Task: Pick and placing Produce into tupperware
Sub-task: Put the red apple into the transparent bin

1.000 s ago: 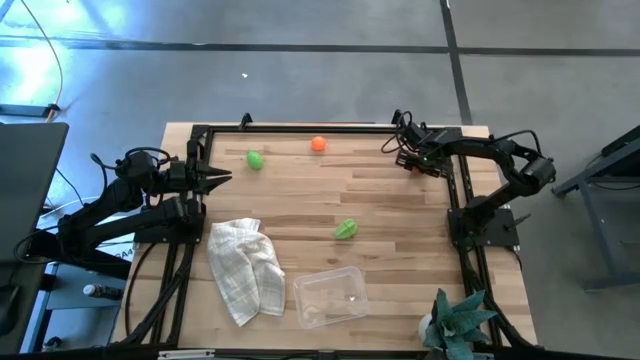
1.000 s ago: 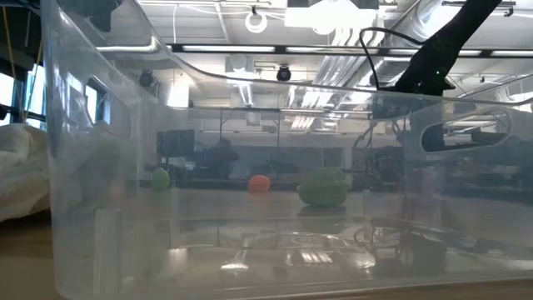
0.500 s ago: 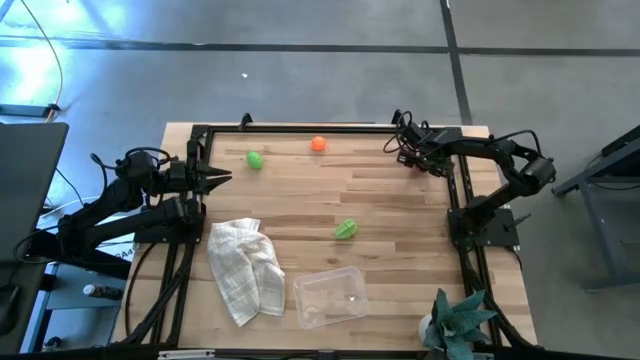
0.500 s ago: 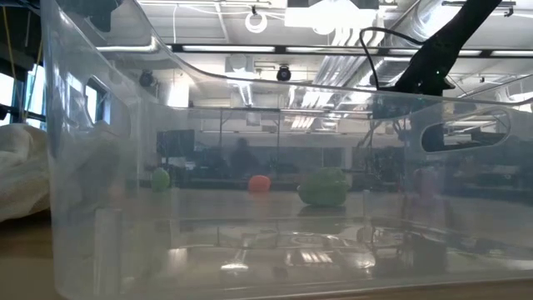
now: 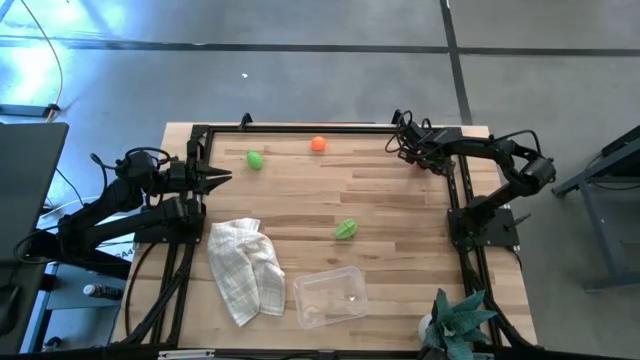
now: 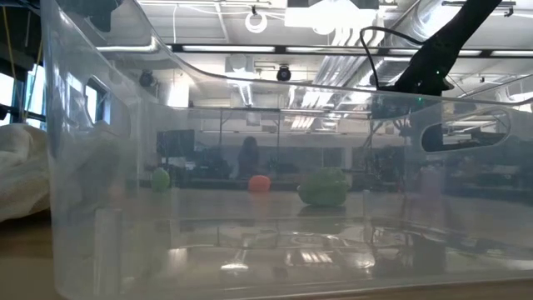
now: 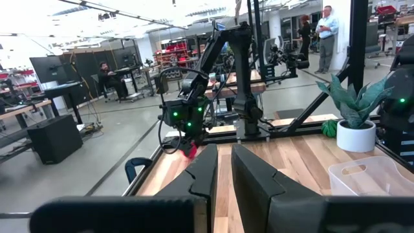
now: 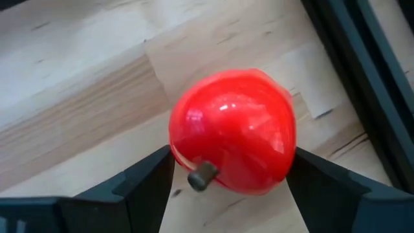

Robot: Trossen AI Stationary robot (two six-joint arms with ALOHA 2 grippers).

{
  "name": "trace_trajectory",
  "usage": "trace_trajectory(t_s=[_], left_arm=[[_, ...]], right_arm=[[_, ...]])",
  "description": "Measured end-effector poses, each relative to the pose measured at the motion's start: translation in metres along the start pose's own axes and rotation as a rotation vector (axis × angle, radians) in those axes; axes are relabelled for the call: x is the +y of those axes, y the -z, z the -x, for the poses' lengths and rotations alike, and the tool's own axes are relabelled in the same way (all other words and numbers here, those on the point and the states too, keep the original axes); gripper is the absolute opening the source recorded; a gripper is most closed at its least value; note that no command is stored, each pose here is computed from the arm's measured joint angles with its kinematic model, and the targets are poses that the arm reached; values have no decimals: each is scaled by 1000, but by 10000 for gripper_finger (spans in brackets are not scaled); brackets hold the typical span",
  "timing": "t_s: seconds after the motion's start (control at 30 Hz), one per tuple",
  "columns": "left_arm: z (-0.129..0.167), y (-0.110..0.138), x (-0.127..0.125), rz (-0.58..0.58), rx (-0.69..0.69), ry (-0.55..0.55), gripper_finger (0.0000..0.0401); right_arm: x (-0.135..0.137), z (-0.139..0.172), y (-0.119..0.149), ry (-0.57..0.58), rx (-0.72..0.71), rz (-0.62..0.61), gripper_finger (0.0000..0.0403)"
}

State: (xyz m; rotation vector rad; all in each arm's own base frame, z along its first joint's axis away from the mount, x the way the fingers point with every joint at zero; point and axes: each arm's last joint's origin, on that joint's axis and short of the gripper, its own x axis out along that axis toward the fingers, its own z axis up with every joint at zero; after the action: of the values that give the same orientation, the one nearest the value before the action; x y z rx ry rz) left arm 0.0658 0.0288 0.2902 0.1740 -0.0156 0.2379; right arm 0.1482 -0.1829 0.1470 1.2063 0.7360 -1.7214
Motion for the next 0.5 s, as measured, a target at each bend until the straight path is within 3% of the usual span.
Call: trace_trajectory(t_s=[0.5], left_arm=[[0,0,0,0,0,0,37]], right_arm=[[-1,0,-1,19,-41,-50,277]])
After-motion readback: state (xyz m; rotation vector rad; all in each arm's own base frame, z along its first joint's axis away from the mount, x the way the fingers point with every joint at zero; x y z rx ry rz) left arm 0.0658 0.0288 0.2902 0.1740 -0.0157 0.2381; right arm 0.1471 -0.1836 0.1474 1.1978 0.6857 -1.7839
